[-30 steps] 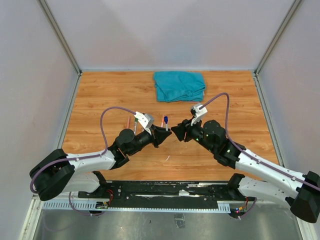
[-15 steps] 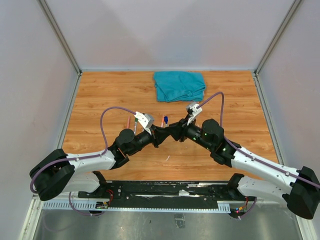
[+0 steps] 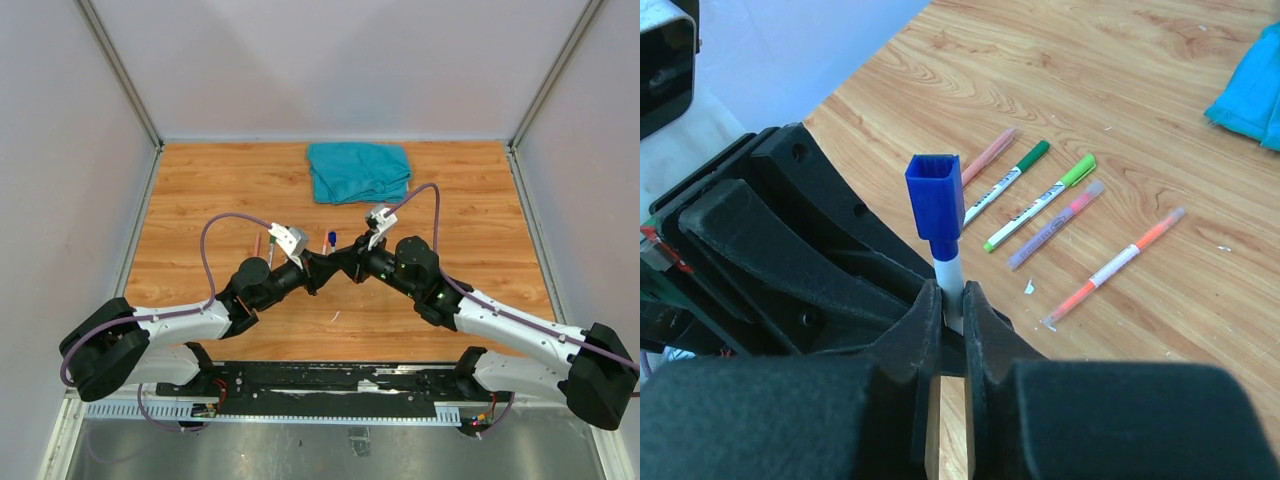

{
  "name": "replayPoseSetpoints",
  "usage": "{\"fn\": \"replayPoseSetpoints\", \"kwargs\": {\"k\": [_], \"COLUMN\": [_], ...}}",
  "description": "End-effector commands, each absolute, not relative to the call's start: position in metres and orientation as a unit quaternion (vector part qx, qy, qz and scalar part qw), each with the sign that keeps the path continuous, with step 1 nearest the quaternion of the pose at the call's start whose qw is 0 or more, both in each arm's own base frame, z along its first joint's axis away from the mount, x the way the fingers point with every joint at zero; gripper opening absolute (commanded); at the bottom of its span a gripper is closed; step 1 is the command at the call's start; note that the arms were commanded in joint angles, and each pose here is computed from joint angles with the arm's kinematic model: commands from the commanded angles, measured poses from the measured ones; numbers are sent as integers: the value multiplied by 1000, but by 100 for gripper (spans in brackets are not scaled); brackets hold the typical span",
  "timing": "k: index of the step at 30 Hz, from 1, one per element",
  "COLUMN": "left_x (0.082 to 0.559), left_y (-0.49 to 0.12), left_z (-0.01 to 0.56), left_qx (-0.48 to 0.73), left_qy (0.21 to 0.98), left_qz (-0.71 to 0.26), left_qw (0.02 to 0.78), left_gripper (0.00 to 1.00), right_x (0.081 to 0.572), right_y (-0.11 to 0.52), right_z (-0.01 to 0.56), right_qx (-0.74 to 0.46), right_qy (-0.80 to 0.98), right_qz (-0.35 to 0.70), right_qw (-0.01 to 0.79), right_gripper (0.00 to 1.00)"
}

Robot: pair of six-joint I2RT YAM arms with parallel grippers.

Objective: Insert the pens into the pen caps
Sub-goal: Place the pen at the center of the board.

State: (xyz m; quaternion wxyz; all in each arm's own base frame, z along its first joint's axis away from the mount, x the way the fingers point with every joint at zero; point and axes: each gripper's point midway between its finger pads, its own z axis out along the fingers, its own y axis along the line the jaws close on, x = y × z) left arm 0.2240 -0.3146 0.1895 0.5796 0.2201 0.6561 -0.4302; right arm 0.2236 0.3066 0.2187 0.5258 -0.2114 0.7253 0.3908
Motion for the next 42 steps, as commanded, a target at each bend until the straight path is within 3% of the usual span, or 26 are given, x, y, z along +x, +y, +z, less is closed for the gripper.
{"fn": "replayPoseSetpoints", "kwargs": {"k": [1, 13, 24, 30, 42], "left_x": [228, 245, 293, 297, 298], "left_y": [-317, -303, -264, -255, -239], "left_z": [214, 207, 170, 170, 179], "left_qx": [215, 164, 60, 41, 19], "left_qy": [628, 654, 726, 729, 720], "left_qz": [-440, -411, -365, -347, -329], "left_qw": [604, 614, 580, 588, 611], "left_gripper": [2, 55, 61, 62, 64], "right_x": [229, 260, 280, 288, 304], "right_y": [307, 261, 261, 271, 273], "right_z": [232, 210, 151, 111, 66], "right_qx": [-213, -168, -98, -29, 73], "right_qy": [713, 788, 892, 930, 960], "right_qz": [390, 231, 165, 197, 142], "right_qw": [542, 546, 410, 309, 232], "right_gripper": [1, 1, 2, 4, 1]}}
